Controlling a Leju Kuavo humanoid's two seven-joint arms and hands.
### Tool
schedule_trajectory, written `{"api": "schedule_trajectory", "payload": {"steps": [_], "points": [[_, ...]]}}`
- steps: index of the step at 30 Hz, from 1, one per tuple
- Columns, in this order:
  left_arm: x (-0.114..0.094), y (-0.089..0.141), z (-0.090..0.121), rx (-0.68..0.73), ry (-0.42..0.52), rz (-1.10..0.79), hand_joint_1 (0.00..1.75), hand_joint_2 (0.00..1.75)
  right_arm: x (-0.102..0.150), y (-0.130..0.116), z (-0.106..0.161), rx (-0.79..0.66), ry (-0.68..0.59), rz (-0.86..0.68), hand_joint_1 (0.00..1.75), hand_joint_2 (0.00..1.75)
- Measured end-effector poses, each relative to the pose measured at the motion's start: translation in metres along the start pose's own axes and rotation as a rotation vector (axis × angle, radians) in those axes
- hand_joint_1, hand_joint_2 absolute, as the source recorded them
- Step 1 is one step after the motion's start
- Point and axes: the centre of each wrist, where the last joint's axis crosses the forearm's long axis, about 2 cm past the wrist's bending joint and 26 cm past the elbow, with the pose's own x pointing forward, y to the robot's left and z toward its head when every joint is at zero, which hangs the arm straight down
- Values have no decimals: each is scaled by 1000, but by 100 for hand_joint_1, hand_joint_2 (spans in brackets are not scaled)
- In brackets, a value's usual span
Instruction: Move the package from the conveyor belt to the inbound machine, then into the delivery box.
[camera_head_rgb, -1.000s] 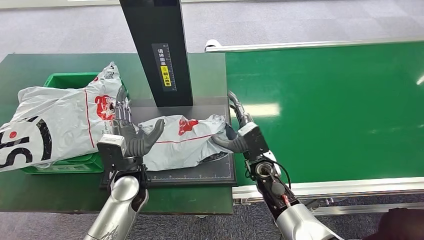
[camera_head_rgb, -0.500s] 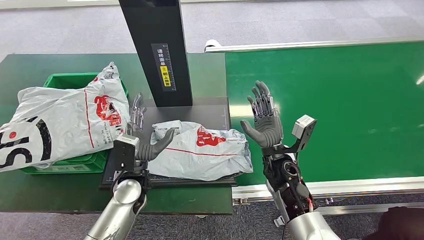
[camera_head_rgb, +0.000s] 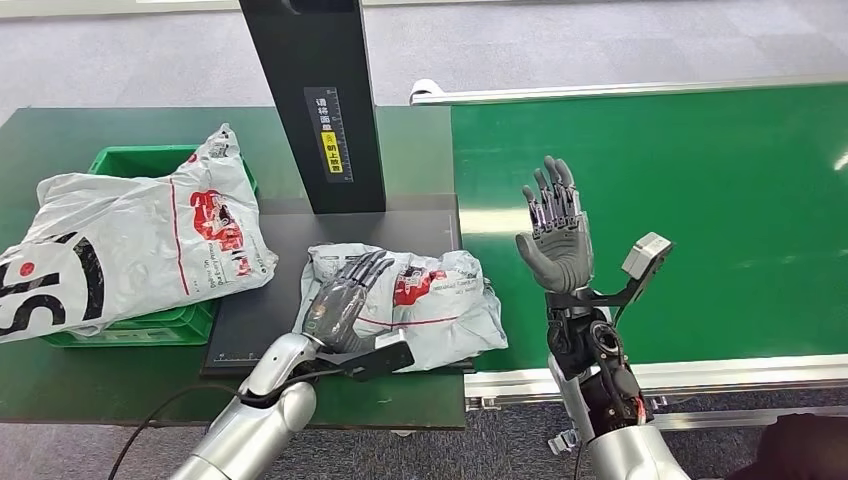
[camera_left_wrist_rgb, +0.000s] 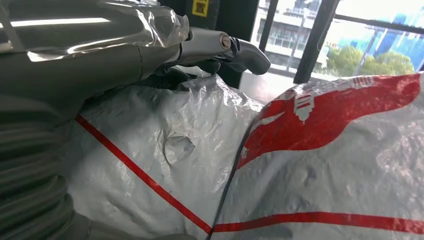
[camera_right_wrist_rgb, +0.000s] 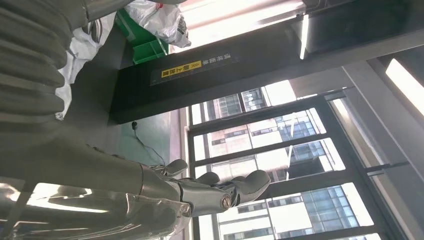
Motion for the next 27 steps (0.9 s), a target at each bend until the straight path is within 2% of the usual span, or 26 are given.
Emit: {"api": "schedule_trajectory", "payload": {"steps": [9,13,17,18,21,25,27], "points": [[-6,5,-11,-67,-2,18,0,175,-3,0,7,-14,22,10,0,175],[-6,6,-12,-112,-36,41,3,175,-4,-1,10,-12,42,21,0,175],[-6,3,-11,-161,-89,94,155,175,-5,-2,12,-11,61,28,0,175],[-5,2,-10,-161,-96,104,160,175,-6,-3,12,-13,64,28,0,175],[-5,2,-8,-148,-111,120,161,175,-7,-4,14,-18,74,28,0,175],[-6,4,-7,-134,-126,128,142,175,-9,-4,16,-21,86,26,0,175],[-6,5,-6,-128,-135,128,140,175,-9,-4,17,-22,90,25,0,175]]}}
